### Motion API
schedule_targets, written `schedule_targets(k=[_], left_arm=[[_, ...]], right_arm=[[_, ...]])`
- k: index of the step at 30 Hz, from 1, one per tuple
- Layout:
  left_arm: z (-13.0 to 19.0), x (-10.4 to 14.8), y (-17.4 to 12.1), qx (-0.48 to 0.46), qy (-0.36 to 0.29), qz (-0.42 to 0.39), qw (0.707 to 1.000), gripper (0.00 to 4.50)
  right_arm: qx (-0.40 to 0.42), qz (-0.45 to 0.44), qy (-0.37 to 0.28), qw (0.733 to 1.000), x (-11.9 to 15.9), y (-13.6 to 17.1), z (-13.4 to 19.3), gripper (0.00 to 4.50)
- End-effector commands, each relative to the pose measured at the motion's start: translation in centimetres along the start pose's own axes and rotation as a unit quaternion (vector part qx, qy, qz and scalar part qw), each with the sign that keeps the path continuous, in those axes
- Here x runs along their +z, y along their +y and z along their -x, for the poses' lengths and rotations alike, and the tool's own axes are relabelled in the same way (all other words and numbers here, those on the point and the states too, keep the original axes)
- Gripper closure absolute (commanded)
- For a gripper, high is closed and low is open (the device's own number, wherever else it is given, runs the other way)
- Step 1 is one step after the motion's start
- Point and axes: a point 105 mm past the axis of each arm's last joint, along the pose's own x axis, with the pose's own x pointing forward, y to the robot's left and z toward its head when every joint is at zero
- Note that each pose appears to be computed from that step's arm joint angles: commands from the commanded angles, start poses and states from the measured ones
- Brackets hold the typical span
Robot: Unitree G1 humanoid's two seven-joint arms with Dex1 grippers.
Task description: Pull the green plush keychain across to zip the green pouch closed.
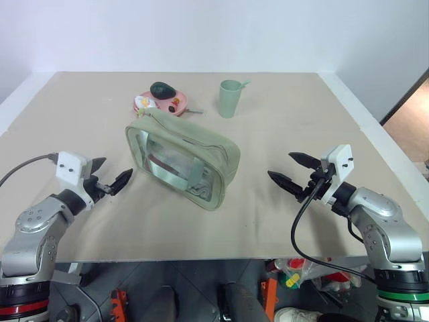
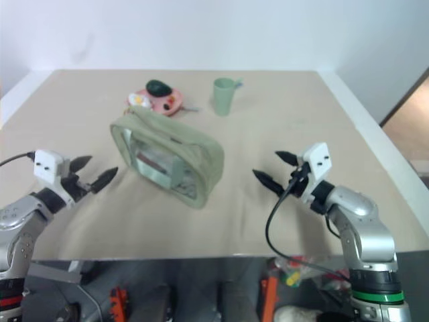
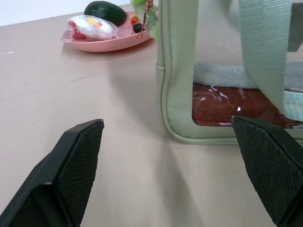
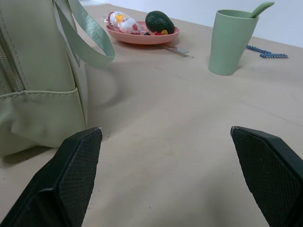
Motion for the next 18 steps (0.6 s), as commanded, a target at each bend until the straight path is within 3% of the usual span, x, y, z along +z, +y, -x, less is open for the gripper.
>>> schedule_targets(k=[1,13,18], left_arm=[[0.0,1.3,0.0,-0.003,-0.023,-0.013,1.000,0.05],[0.4,2.7,-0.7,-0.052,-0.042,-0.012,0.998,0.05],[1.7,5.6,-4.2,-0.182,-0.047,0.012,0.982,0.05]], right_arm=[[0.008,0.018,-0.015,1.000,1.2,0.0,0.1,0.00],[0.024,0.016,-0.013,1.000,1.3,0.0,-0.1,0.00],[0.053,0.007,-0.025,0.998,3.2,0.3,-0.5,0.00]])
